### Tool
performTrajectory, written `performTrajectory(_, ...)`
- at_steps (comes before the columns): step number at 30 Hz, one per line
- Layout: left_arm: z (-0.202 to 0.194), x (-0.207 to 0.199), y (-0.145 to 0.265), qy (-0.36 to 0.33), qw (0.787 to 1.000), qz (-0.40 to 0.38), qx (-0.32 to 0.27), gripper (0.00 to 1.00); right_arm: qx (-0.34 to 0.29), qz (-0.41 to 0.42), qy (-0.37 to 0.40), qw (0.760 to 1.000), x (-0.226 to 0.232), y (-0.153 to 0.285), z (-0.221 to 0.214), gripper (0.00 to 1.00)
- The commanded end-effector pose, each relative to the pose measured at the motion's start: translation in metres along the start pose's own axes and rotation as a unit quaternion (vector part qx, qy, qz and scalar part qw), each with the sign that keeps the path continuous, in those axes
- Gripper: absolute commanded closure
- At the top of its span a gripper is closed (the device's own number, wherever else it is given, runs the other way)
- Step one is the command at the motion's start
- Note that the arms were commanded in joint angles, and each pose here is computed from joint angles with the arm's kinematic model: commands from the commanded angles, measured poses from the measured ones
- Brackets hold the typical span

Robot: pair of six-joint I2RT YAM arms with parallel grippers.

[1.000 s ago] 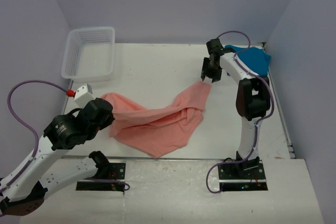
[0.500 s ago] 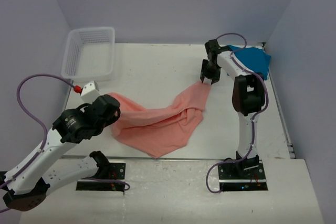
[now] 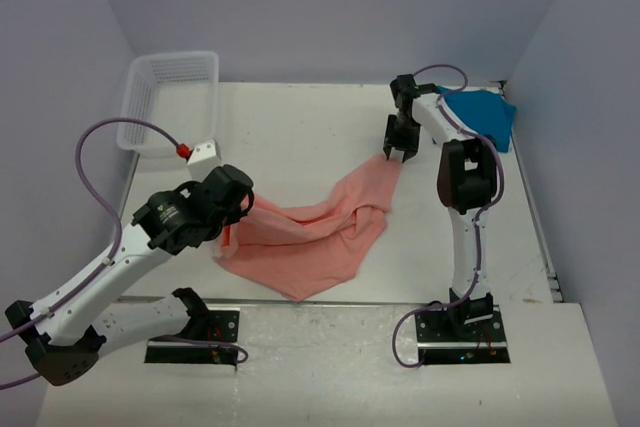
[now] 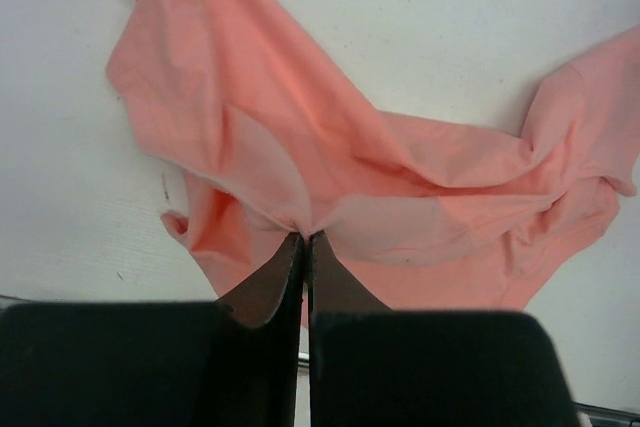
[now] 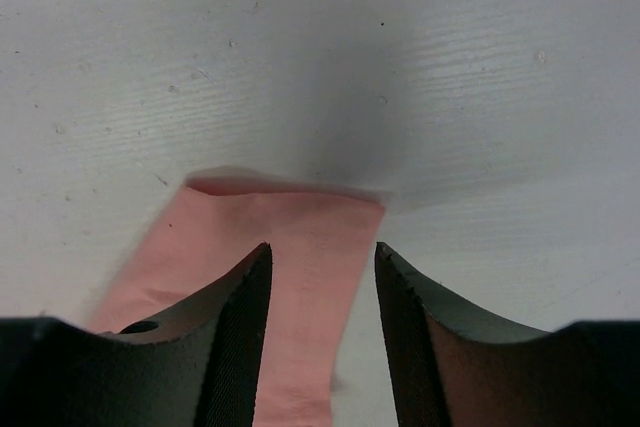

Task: Fold and stack the t-shirts
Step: Flatten out the tshirt

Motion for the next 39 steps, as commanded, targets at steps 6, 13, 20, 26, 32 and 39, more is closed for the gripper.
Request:
performTrajectory(6,0.01,-0.033,-0.016,-0.035,0.998,-0.042,-0.018,1.0,-0.048,0.008,-0.019,0.999,-0.003,0.014,0.006,0.5)
performTrajectory(13,-0.006,-0.041,-0.037,-0.065,0.997,-0.042,-0.003,1.0,-0.125,0.032,-0.007,0.992,0.01,0.042,0.002,0.48)
performTrajectory(20,-0.027,-0.04,-0.053,-0.07,0.997,-0.04,0.016,1.0,-0.136,0.067,0.032,0.988,0.039,0.072,-0.019,0.44)
performTrajectory(26,-0.034,-0.041,-0.058,-0.077,0.996,-0.04,0.026,1.0,-0.085,0.102,0.045,0.99,0.065,0.049,-0.055,1.0)
performTrajectory(32,-0.027,-0.045,-0.056,-0.081,0.996,-0.044,0.017,1.0,-0.06,0.098,0.049,0.992,0.07,0.029,-0.073,1.0)
performTrajectory(39,-0.028,-0.049,-0.06,-0.087,0.995,-0.045,0.02,1.0,-0.04,0.094,0.059,0.993,0.076,0.02,-0.1,1.0)
Point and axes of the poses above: each gripper's point midway between its finger pads, its own y axis back along the fingers, its own x axis along the line the jaws close on, z = x × y, the point moved 2 cm from there along y, back along the fingers, and after that the axes turned 3 degrees about -y, right-handed, at the moved point
